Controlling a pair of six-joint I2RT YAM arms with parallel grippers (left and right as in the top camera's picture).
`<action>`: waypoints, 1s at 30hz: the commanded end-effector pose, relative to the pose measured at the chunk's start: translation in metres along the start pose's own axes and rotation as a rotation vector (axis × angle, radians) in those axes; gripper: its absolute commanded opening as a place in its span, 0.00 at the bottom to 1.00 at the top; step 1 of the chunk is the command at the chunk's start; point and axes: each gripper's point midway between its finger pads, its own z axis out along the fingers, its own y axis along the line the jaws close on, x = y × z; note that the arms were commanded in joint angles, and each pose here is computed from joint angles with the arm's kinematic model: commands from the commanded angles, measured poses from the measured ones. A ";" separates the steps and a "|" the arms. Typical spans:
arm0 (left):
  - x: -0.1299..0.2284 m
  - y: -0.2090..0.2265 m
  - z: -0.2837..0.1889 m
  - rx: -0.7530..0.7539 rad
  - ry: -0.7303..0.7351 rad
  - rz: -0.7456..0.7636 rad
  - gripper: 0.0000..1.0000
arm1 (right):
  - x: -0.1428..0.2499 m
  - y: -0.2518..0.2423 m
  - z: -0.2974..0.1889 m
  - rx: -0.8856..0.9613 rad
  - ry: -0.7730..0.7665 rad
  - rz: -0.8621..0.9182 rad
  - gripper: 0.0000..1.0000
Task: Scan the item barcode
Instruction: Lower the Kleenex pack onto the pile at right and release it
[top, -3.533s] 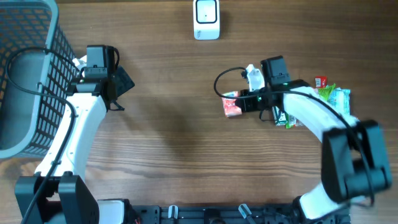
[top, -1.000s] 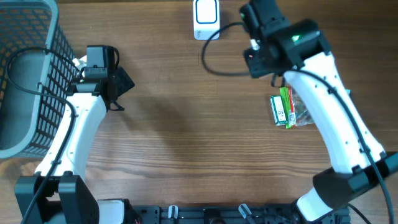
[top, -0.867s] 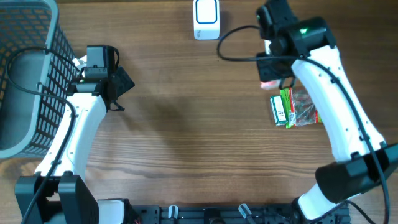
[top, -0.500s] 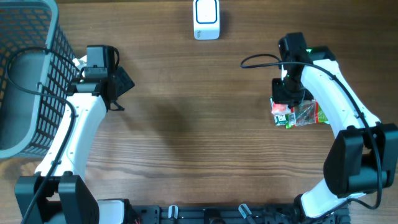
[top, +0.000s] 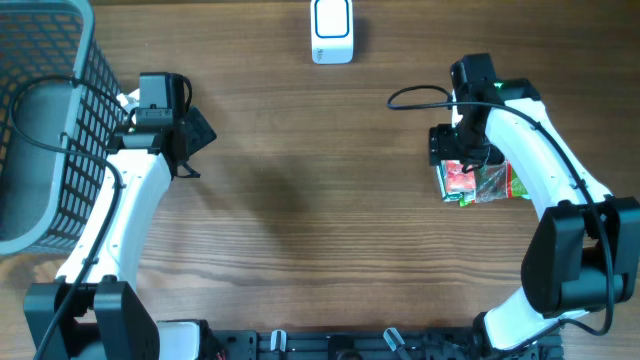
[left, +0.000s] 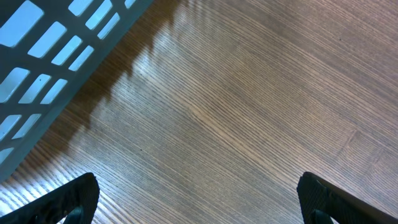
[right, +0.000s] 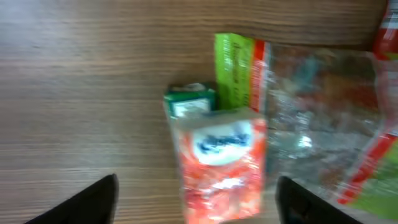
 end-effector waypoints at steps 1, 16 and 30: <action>-0.002 0.003 0.001 -0.013 -0.007 0.005 1.00 | -0.003 0.026 0.002 -0.154 0.003 0.005 1.00; -0.002 0.003 0.001 -0.013 -0.007 0.005 1.00 | -0.106 0.038 -0.023 -0.208 -0.433 -0.004 1.00; -0.002 0.003 0.001 -0.013 -0.007 0.005 1.00 | -0.106 0.038 -0.024 -0.208 -0.436 -0.003 1.00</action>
